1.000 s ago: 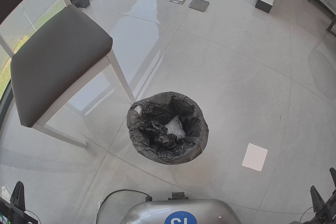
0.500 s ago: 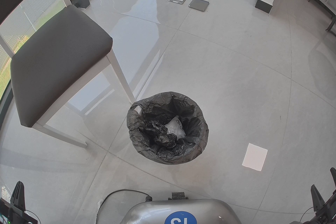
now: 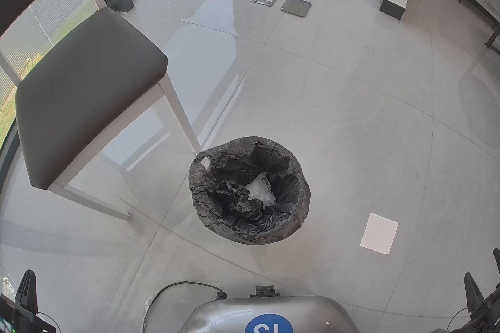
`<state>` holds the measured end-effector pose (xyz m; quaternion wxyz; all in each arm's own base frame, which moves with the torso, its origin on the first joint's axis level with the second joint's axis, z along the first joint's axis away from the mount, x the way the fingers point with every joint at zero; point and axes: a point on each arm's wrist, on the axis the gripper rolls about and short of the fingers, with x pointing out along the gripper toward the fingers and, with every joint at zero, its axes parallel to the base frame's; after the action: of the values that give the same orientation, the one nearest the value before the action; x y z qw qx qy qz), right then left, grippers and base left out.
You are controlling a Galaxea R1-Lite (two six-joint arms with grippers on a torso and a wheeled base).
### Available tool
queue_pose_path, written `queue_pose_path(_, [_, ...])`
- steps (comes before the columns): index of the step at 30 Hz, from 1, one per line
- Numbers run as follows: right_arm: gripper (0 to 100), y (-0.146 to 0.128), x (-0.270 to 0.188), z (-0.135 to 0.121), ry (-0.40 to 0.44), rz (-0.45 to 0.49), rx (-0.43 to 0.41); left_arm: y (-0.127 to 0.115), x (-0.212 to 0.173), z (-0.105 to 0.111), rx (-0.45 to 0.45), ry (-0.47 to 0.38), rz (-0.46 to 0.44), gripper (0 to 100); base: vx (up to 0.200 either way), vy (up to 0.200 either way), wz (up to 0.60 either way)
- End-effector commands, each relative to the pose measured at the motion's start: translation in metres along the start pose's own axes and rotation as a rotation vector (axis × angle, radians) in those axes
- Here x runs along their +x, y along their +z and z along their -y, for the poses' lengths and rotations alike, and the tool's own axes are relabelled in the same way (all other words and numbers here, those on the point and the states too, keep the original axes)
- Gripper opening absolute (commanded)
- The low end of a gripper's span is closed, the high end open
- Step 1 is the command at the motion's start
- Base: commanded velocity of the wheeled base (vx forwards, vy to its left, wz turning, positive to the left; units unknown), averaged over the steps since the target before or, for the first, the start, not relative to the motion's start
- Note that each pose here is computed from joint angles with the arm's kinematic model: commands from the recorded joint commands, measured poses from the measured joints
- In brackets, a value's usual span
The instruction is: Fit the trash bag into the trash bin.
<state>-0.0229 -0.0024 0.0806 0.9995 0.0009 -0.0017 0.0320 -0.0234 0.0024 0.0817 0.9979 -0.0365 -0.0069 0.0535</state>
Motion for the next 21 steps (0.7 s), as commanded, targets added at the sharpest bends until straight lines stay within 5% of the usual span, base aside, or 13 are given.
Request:
queue_pose_path(1, [100, -0.0051, 0.0002, 0.0, 0.0, -0.003, 0.0, -0.0004, -0.0011, -0.0002, -0.001, 0.001, 0.013, 0, 0.0, 0.0, 0.0])
queue_pose_path(21, [100, -0.0051, 0.0002, 0.0, 0.0, -0.003, 0.0, -0.0004, -0.0011, -0.0001, -0.001, -0.001, 0.013, 0, 0.0, 0.0, 0.0])
